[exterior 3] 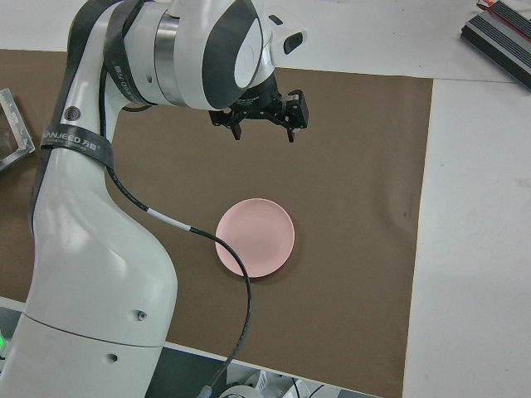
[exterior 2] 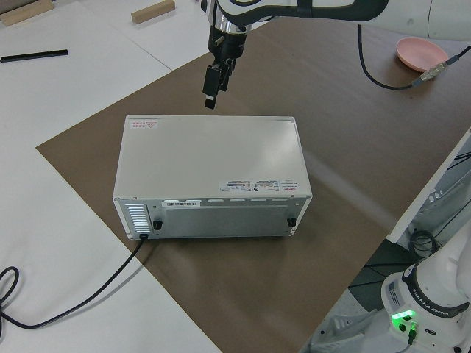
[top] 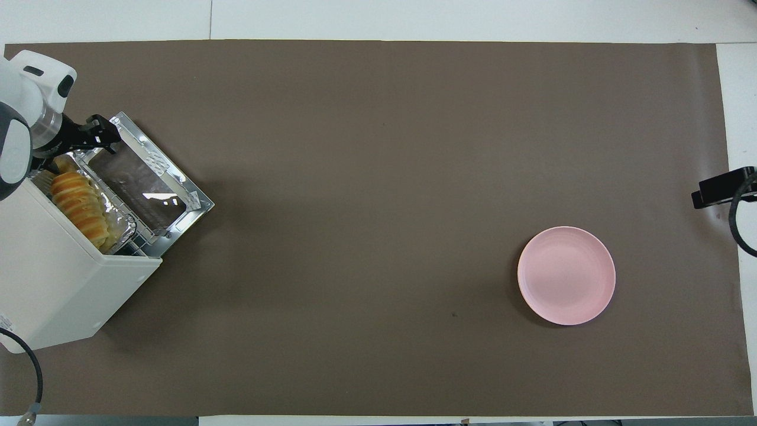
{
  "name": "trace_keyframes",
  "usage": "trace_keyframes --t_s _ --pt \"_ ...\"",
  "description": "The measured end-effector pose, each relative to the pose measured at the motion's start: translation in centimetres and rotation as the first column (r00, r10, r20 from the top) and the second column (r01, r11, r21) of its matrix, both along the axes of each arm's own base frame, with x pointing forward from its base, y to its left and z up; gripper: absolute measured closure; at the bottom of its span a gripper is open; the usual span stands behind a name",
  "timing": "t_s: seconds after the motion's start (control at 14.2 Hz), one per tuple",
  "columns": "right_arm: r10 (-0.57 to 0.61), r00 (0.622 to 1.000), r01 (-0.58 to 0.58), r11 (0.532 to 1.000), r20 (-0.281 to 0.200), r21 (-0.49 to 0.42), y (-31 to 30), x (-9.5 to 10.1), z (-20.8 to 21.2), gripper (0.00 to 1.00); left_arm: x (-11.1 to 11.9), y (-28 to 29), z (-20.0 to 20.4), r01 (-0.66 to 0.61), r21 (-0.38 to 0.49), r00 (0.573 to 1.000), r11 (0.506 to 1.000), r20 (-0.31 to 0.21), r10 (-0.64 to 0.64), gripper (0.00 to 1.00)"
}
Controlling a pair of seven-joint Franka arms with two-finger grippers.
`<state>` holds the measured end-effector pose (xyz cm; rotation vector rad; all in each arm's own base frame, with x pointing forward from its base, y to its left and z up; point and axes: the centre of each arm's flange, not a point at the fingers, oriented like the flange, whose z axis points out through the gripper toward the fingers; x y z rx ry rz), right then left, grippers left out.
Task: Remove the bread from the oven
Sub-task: 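Grasp the foil tray edge with the left gripper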
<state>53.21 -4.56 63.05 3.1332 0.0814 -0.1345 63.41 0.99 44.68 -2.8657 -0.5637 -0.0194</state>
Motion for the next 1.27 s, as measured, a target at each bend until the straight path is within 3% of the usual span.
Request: trace_keyframes --t_s 0.28,0.92,0.99,1.13,1.27 --pt "0.004 1.000 -0.004 1.000 0.000 0.000 0.2 0.0 0.0 0.00 -0.5 -0.1 -2.4 -0.143 0.000 0.989 0.990 0.025 0.143 0.00" --pt "0.005 1.000 -0.005 1.000 -0.001 0.000 0.3 0.0 0.0 0.00 -1.6 -0.9 -6.4 -0.208 0.004 0.977 0.978 0.040 0.207 0.04" --pt "0.005 1.000 -0.005 1.000 -0.001 0.000 0.3 0.0 0.0 0.00 -1.7 -0.9 -6.5 -0.208 0.005 0.977 0.978 0.040 0.208 0.13" --pt "0.005 1.000 -0.005 1.000 -0.001 0.000 0.3 0.0 0.0 0.00 -1.7 -0.8 -6.6 -0.208 0.007 0.977 0.978 0.039 0.207 0.44" --pt "0.005 1.000 -0.005 1.000 -0.001 0.000 0.3 0.0 0.0 0.00 -1.8 -0.7 -6.8 -0.202 0.010 0.979 0.979 0.034 0.202 0.68"
